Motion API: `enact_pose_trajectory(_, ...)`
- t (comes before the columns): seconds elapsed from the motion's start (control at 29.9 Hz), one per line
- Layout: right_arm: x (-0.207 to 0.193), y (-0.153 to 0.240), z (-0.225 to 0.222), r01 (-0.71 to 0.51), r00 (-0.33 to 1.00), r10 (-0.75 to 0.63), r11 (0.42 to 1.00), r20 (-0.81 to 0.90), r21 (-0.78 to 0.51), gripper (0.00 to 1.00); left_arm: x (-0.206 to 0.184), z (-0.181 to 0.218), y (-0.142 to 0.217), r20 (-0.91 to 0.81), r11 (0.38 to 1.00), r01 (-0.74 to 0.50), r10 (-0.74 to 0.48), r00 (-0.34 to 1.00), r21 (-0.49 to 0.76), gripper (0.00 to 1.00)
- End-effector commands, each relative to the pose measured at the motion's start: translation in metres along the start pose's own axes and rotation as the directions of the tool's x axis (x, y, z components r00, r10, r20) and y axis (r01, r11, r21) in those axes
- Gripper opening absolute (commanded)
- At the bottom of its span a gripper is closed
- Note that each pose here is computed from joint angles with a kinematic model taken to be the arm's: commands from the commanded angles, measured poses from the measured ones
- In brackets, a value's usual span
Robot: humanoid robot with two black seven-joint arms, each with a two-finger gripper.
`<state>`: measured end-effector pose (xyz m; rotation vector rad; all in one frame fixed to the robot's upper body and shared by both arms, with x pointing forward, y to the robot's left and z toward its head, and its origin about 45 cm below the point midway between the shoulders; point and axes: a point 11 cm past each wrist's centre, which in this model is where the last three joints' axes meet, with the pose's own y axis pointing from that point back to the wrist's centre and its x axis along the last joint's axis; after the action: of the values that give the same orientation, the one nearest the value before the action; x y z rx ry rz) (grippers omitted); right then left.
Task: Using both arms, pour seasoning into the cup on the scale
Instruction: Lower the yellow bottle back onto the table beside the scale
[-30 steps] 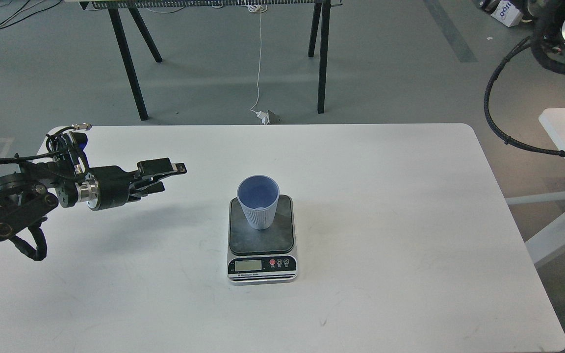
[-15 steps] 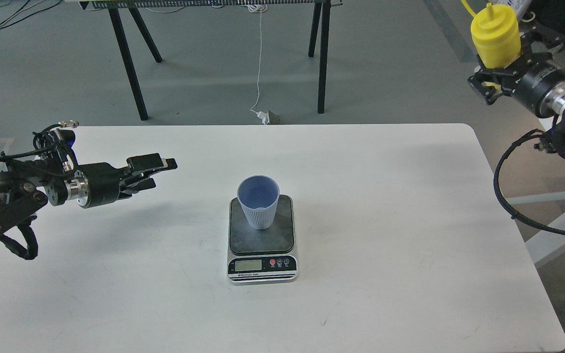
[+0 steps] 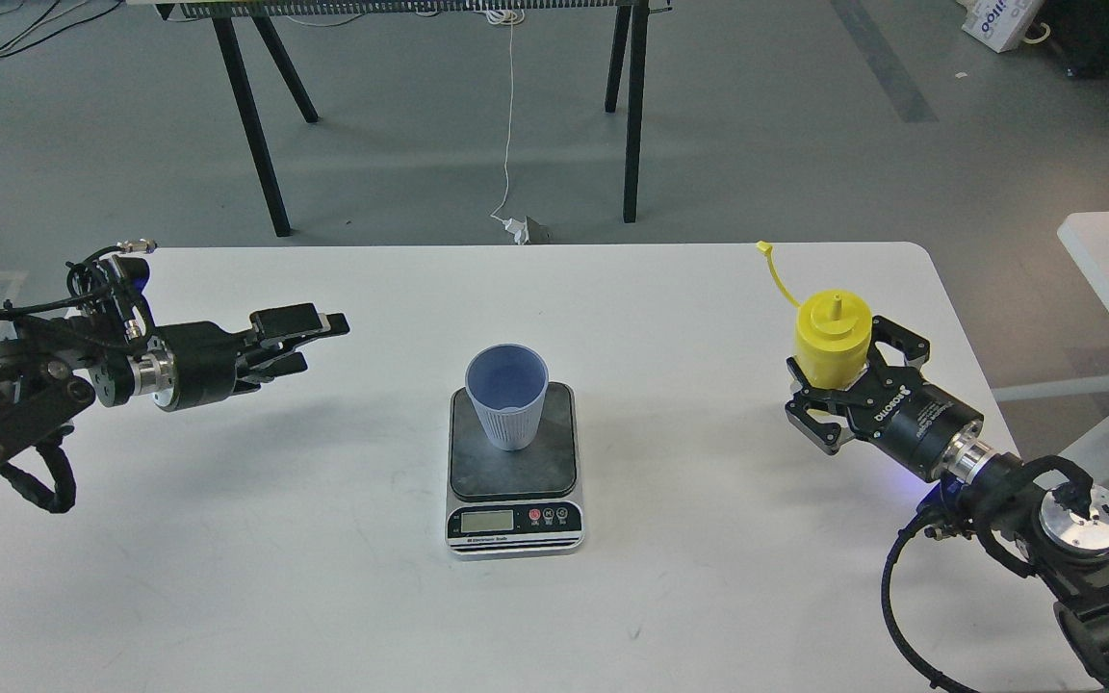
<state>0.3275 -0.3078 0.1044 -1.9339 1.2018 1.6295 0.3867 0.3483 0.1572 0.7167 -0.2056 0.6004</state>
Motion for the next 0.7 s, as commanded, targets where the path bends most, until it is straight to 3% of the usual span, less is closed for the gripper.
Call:
enact_pose_trajectory(0.0, 0.012, -0.006, 0.025, -0.028, 0.999, 0.029, 0.998, 0.017, -0.06, 0.02, -0.002, -0.001, -0.001, -0.002, 1.0, 0.003, -0.003, 1.0, 0.0, 1.0)
enact_pose_trajectory(0.17, 0.013, -0.015, 0.041, -0.023, 0.999, 0.026, 0.996, 0.037, -0.081, 0.07, 0.0, -0.001, 0.0, -0.002, 1.0, 0.0, 0.0, 1.0, 0.0, 1.0)
enact_pose_trajectory(0.43, 0.017, -0.015, 0.041, -0.034, 0.999, 0.037, 0.997, 0.04, -0.074, 0.28, -0.002, -0.003, 0.0, -0.004, 1.0, 0.004, -0.004, 1.0, 0.005, 1.0)
enact_pose_trajectory(0.67, 0.017, -0.017, 0.044, -0.028, 0.998, 0.031, 0.997, 0.051, -0.071, 0.72, -0.002, -0.004, 0.002, -0.006, 1.0, 0.002, -0.002, 1.0, 0.007, 1.0)
